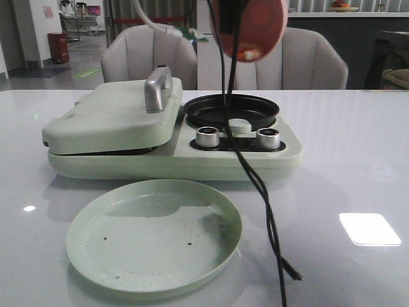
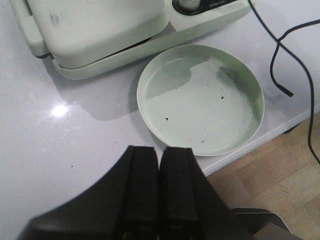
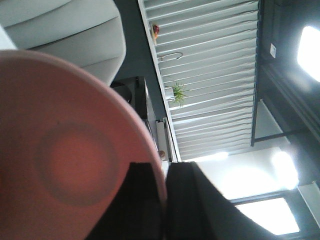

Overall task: Make breakfast with bread and shrimp
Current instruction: 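Tilt the pink bowl to tip the shrimp into the frying pan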

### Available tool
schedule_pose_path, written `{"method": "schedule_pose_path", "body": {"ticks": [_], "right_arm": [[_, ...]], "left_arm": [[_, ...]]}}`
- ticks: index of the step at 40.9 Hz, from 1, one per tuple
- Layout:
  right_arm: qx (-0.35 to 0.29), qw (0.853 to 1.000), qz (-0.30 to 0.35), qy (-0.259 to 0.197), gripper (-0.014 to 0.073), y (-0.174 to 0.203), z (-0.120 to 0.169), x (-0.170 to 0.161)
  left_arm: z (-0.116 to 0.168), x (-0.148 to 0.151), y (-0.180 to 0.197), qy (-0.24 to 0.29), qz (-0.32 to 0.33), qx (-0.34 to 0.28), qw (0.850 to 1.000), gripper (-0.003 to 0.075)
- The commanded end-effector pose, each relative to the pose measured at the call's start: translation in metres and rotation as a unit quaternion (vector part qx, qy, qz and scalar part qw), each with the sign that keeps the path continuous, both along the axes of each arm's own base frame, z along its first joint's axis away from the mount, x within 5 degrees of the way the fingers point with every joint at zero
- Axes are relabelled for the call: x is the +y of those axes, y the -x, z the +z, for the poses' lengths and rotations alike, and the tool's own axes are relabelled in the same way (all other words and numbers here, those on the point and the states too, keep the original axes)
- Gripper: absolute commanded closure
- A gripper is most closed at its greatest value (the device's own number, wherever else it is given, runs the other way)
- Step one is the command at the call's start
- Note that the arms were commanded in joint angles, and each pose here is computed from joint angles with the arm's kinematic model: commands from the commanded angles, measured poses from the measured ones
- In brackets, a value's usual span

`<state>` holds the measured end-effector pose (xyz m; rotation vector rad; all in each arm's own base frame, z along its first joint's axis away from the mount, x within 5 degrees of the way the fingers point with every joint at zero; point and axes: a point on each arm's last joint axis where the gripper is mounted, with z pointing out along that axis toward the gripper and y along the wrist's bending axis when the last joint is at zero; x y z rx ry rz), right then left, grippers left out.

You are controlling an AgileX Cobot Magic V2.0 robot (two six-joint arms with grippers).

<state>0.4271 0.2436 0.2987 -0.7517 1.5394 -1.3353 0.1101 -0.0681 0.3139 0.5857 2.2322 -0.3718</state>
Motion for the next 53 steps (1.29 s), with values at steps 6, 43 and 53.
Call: {"method": "schedule_pose_path", "body": {"ticks": [6, 43, 53], "right_arm": [[-0.067, 0.997, -0.018, 0.018, 0.0545, 0.011, 0.044, -0.007], [-0.064, 0.996, -0.050, -0.022, 0.0545, 0.013, 0.064, -0.019], [-0.057, 0.994, -0.085, -0.044, 0.0545, 0.018, 0.066, -0.026]], "left_arm": [[0.013, -0.003, -0.004, 0.028, 0.005, -0.034, 0.999, 0.0619], [0.013, -0.003, -0.004, 0.028, 0.005, -0.034, 0.999, 0.0619], [0.013, -0.003, -0.004, 0.028, 0.005, -0.034, 0.999, 0.0619]]}}
